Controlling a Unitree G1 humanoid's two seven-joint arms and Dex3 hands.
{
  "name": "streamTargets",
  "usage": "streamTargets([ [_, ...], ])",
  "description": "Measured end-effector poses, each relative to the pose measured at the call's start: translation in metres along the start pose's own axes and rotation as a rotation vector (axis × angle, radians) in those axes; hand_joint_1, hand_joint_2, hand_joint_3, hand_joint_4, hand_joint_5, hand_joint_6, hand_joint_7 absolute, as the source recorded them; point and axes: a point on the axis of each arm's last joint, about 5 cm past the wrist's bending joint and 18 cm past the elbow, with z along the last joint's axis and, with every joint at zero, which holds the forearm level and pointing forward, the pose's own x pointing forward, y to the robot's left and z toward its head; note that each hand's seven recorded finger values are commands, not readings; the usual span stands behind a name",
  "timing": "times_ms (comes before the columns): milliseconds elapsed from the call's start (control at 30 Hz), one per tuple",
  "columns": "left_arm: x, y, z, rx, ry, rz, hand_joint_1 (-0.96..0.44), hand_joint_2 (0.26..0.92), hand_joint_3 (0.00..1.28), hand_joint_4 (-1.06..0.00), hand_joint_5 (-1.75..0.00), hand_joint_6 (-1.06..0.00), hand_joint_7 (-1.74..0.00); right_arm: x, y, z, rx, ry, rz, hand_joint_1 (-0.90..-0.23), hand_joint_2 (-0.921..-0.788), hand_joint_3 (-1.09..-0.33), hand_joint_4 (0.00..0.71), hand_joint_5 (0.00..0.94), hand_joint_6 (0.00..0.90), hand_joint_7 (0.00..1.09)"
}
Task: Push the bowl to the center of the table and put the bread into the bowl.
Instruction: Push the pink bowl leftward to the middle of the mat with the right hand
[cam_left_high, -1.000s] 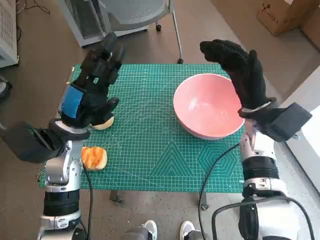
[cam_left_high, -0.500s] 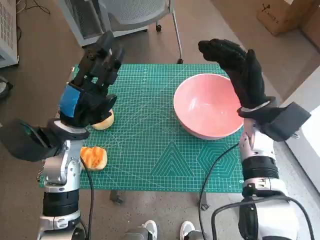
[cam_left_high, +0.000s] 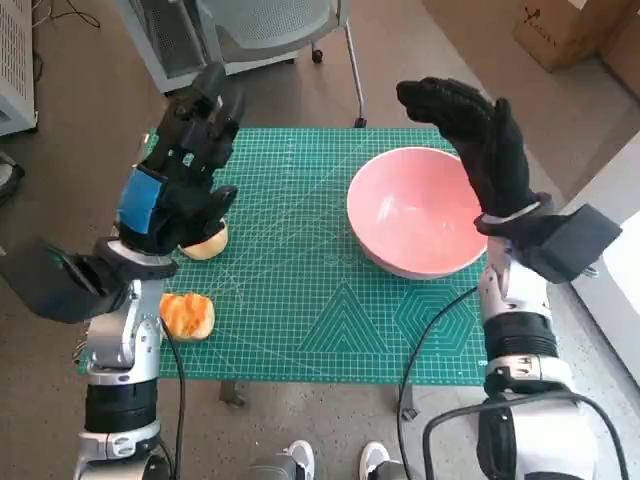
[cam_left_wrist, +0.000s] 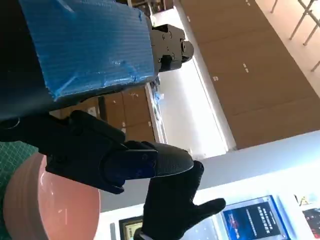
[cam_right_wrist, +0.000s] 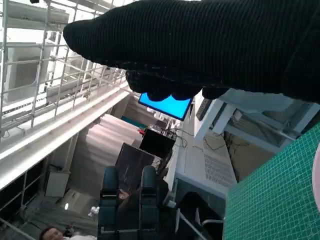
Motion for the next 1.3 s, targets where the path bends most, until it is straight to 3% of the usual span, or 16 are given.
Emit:
streamTargets([
  [267,0.000,0.000,0.000,0.004,0.001,0.004,-0.62,0.882,0.42,0.00,0.00,0.00,-0.20,-0.0011,-0.002,0.001,-0.002,-0.003,-0.016,-0.694,-0.921,-0.690,0.172,0.000,0.347,0.00],
  [467,0.000,0.000,0.000,0.004,0.001,0.006,-0.62,0.881,0.42,0.00,0.00,0.00,-0.21,-0.0120,-0.019,0.001,-0.001,0.035,-0.075,-0.705,-0.921,-0.685,0.155,0.000,0.326,0.00],
  [600,0.000,0.000,0.000,0.005,0.001,0.009,-0.62,0.880,0.42,0.00,0.00,0.00,-0.21,-0.0228,-0.033,0.001,-0.010,0.087,-0.157,-0.707,-0.921,-0.697,0.154,0.001,0.316,0.00],
  [767,0.000,0.000,0.000,0.005,0.001,0.010,-0.63,0.881,0.42,0.00,0.00,0.00,-0.23,-0.0322,-0.042,0.001,-0.061,0.160,-0.289,-0.684,-0.921,-0.750,0.147,0.000,0.298,0.00],
  [1000,0.000,0.000,0.000,0.004,0.002,0.010,-0.63,0.881,0.41,0.00,0.00,0.00,-0.24,-0.0390,-0.045,-0.004,-0.102,0.281,-0.409,-0.651,-0.921,-0.783,0.134,0.000,0.284,0.00],
  [1300,0.000,0.000,-0.001,0.007,0.005,0.011,-0.65,0.891,0.41,0.00,0.00,0.00,-0.24,-0.0443,-0.042,-0.013,-0.120,0.448,-0.462,-0.621,-0.921,-0.839,0.111,0.000,0.281,0.00],
])
